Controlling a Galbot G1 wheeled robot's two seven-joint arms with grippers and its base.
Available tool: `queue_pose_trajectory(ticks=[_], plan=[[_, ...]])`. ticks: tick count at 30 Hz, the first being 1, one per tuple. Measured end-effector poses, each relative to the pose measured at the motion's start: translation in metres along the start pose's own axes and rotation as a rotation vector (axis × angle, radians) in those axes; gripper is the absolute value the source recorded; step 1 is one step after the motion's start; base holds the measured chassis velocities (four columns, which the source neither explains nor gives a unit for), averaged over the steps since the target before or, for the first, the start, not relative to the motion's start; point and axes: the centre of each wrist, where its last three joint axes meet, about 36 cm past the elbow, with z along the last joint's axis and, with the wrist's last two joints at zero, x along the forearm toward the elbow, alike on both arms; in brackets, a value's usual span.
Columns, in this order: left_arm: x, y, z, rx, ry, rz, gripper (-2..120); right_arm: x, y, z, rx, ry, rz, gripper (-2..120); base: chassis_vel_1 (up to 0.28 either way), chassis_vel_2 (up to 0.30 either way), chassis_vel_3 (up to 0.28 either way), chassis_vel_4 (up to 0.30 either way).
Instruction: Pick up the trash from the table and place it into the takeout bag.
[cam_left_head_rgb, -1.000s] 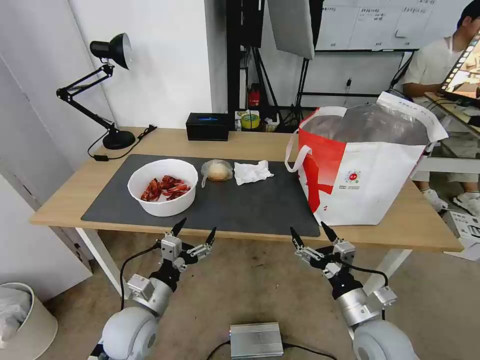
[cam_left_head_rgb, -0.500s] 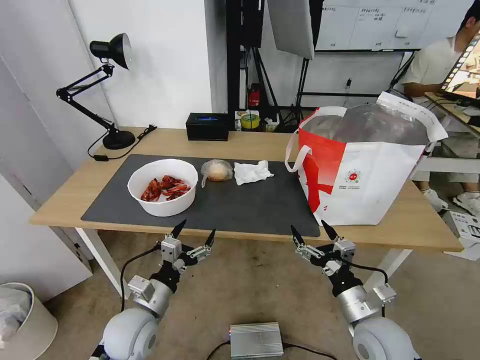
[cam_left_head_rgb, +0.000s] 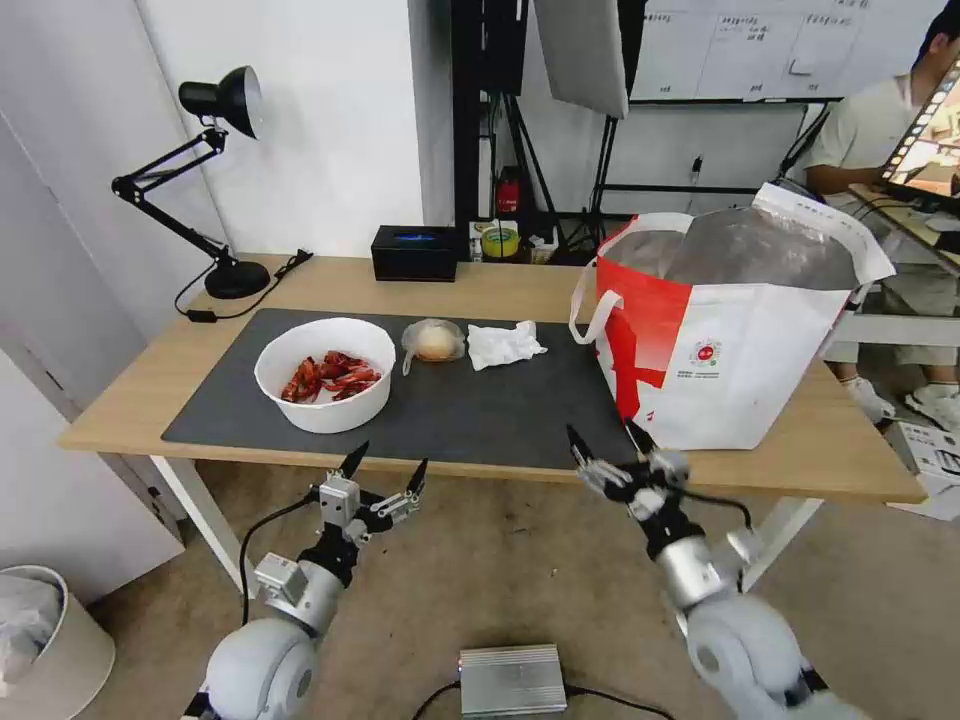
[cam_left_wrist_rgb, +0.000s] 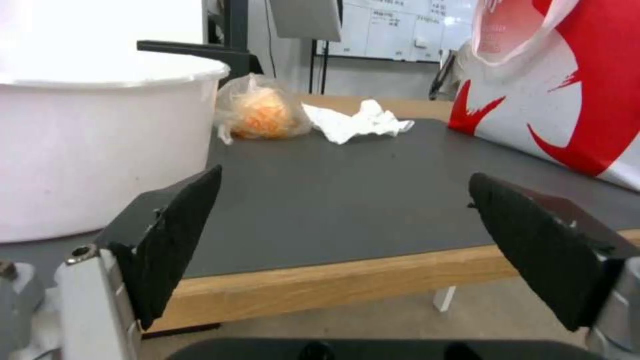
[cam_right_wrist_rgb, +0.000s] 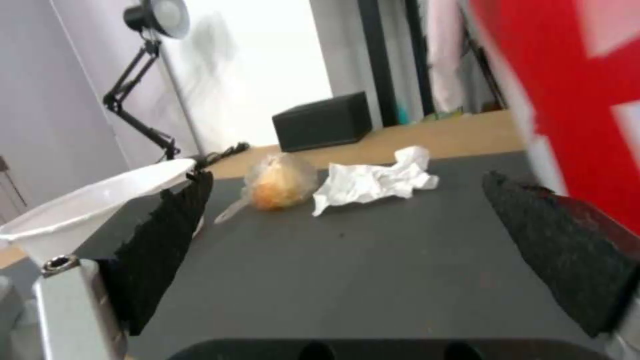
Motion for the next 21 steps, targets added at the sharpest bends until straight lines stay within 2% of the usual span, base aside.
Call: queue_pose_trajectory(ticks=[5,6,8,10,13,14,21], plan=[[0.004,-0.001,-0.001,0.0,-0.005,-0.018,100,-0.059,0.009,-0.022,-0.004,0.04,-0.001,100,0.0,0.0,0.0,0.0],[0.004,-0.001,-0.001,0.0,-0.005,-0.018,100,-0.059,0.009,-0.022,-0.004,0.04,-0.001,100,0.0,0.0,0.0,0.0],[0.007,-0.001,-0.001,-0.003,-0.003,-0.028,100,-0.092,0.02,-0.029,-0.007,0.094,0.02,100,0.0,0.0,0.0,0.0],[0.007,-0.001,-0.001,-0.004,-0.003,-0.032,100,-0.102,0.025,-0.031,-0.001,0.117,0.033,100,0.0,0.0,0.0,0.0],[0.01,-0.002,-0.002,-0.004,-0.006,-0.044,100,-0.141,0.042,-0.033,0.037,0.204,0.093,100,0.0,0.0,0.0,0.0],[0.01,-0.002,-0.002,-0.004,-0.006,-0.044,100,-0.141,0.042,-0.033,0.037,0.204,0.093,100,0.0,0.0,0.0,0.0],[0.016,-0.001,-0.002,-0.007,-0.011,-0.075,100,-0.22,0.068,-0.042,0.091,0.296,0.214,100,0.0,0.0,0.0,0.0]])
